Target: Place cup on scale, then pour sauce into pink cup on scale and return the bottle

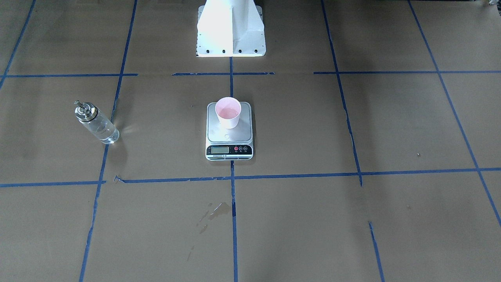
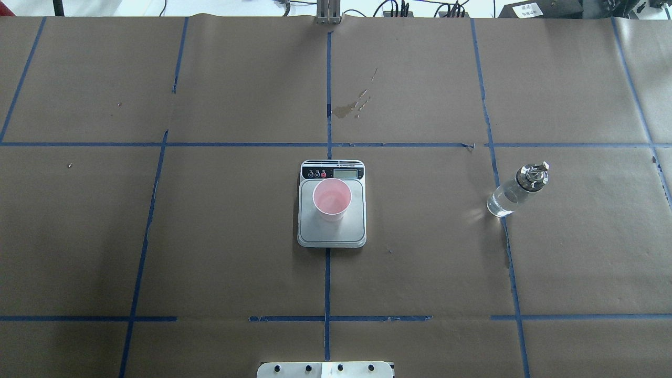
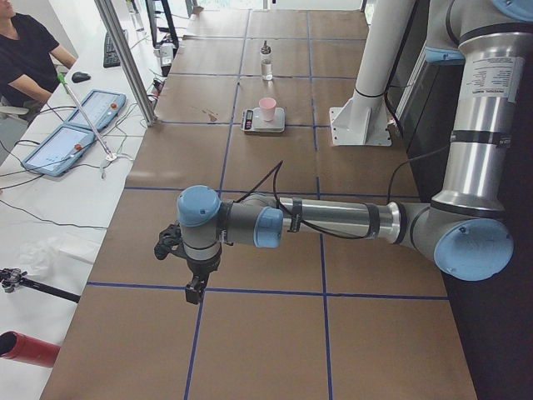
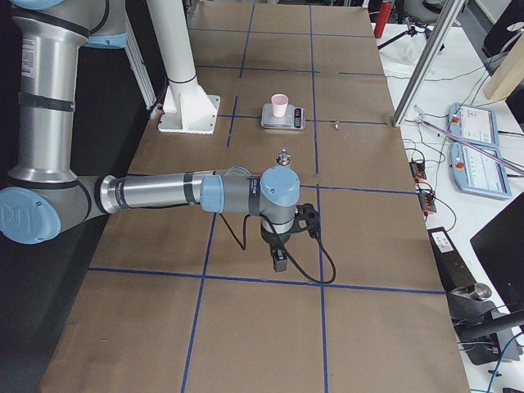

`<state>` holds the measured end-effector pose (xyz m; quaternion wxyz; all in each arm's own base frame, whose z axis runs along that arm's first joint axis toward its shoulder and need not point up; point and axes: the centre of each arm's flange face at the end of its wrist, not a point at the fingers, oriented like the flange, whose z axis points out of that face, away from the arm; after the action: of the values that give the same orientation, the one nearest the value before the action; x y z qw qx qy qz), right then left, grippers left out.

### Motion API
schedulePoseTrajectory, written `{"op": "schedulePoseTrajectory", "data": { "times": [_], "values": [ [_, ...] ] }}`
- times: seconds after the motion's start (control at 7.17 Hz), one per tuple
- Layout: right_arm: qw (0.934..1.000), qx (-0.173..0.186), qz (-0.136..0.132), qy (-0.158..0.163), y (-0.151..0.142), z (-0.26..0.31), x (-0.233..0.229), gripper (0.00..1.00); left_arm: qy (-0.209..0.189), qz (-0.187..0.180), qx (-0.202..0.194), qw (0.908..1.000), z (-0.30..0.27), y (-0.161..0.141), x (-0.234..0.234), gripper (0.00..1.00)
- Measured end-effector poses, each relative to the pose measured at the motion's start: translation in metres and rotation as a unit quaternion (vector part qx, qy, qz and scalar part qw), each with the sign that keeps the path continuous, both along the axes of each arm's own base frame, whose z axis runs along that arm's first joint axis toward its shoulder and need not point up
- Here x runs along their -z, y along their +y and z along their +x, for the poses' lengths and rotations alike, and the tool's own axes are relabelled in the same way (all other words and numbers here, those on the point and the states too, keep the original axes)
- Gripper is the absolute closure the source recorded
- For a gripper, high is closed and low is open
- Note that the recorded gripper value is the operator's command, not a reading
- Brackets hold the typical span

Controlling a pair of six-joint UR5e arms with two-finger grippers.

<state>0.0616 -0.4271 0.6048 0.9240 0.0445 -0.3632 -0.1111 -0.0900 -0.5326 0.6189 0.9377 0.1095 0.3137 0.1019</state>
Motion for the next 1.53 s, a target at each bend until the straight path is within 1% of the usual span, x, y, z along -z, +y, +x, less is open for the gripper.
{"op": "schedulePoseTrajectory", "data": {
  "times": [0.42, 0.56, 0.7, 0.84, 0.98, 1.12, 1.4, 1.53],
  "values": [
    [0.9999, 0.001, -0.012, -0.007, 0.006, -0.001, -0.012, 0.00, -0.002, 0.044, -0.001, 0.9990, 0.002, -0.005, 0.014, 0.00],
    [0.9997, -0.001, -0.022, -0.006, 0.004, -0.001, -0.020, 0.00, -0.003, 0.047, -0.002, 0.9989, 0.002, -0.001, 0.011, 0.00],
    [0.9993, -0.010, -0.034, -0.006, -0.004, -0.001, -0.025, 0.00, -0.002, 0.045, -0.001, 0.9990, 0.002, 0.002, 0.007, 0.00],
    [0.9987, -0.026, -0.045, -0.007, -0.015, -0.001, -0.022, 0.00, -0.002, 0.042, -0.001, 0.9991, 0.002, 0.004, 0.004, 0.00],
    [0.9981, -0.039, -0.046, -0.008, -0.027, -0.001, -0.015, 0.00, -0.002, 0.040, 0.000, 0.9992, 0.003, 0.005, 0.003, 0.00],
    [0.9977, -0.052, -0.042, -0.011, -0.035, -0.002, -0.008, 0.00, -0.002, 0.038, 0.000, 0.9993, 0.003, 0.007, 0.000, 0.00],
    [0.9948, -0.092, -0.038, -0.020, -0.045, -0.003, -0.006, 0.00, -0.001, 0.031, 0.000, 0.9995, 0.003, 0.017, -0.008, 0.00],
    [0.9930, -0.107, -0.039, -0.032, -0.047, -0.004, -0.006, 0.00, 0.000, 0.029, 0.000, 0.9996, 0.003, 0.020, -0.010, 0.00]
  ]
}}
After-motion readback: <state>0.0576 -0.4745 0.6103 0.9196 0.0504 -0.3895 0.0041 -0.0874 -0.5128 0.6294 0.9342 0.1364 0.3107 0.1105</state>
